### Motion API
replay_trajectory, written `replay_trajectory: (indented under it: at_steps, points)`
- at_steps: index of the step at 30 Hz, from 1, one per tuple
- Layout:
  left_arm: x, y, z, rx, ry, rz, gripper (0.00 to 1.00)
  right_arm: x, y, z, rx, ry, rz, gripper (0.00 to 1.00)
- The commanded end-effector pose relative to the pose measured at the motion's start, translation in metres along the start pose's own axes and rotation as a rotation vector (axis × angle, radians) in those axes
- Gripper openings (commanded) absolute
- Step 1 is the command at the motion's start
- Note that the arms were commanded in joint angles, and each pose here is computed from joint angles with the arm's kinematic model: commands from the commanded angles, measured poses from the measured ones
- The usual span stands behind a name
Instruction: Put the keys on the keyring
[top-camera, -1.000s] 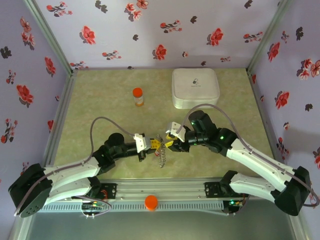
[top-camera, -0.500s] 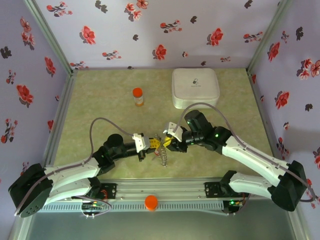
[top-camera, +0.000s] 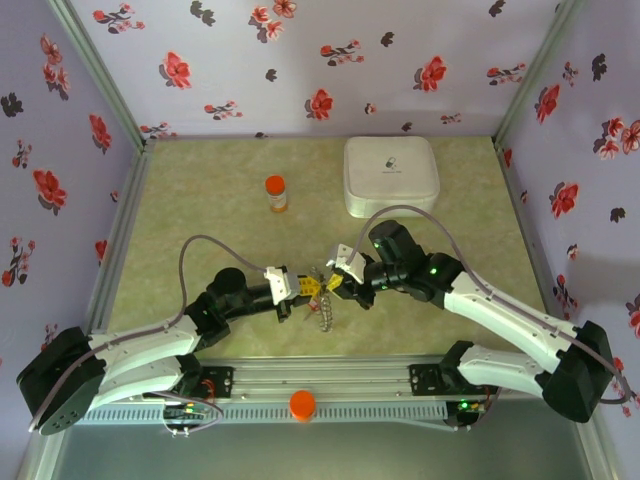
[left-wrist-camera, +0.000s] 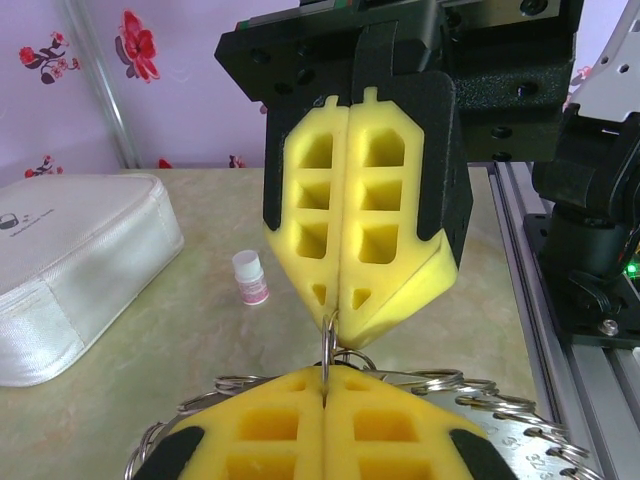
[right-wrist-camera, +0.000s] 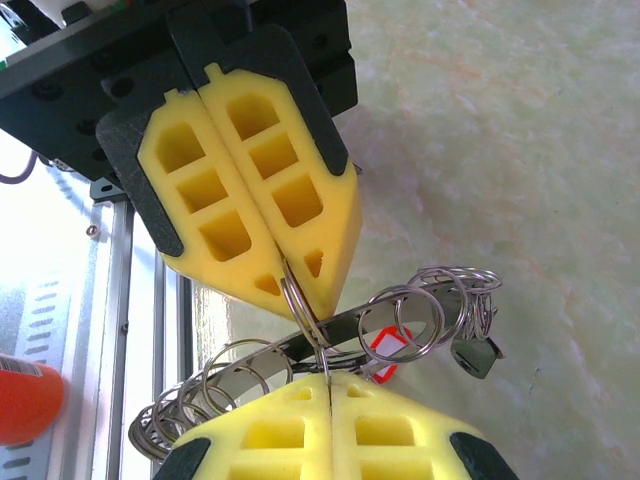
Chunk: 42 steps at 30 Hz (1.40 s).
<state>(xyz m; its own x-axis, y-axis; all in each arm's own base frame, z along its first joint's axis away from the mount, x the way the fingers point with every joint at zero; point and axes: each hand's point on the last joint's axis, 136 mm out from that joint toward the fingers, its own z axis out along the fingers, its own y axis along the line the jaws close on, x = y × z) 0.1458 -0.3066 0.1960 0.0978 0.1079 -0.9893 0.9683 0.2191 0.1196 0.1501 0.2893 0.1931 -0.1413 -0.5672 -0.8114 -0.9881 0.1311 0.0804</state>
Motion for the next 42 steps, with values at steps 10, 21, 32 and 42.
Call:
replay_trajectory:
  at_steps: [10, 21, 32, 42]
  points:
    - [-0.046, -0.002, -0.005, 0.011, -0.195, 0.044, 0.00, 0.005, -0.001, 0.002, -0.003, 0.029, 0.006, 0.10]
    - [-0.034, -0.003, 0.003, 0.030, -0.147, 0.038, 0.00, -0.019, 0.009, -0.017, 0.019, -0.138, -0.095, 0.28]
    - [-0.034, -0.005, 0.004, 0.045, -0.149, 0.031, 0.00, -0.027, 0.009, -0.005, -0.047, -0.154, -0.079, 0.21]
    - [-0.026, 0.005, 0.000, -0.025, -0.081, 0.037, 0.35, -0.024, 0.008, -0.005, -0.032, -0.091, -0.105, 0.00]
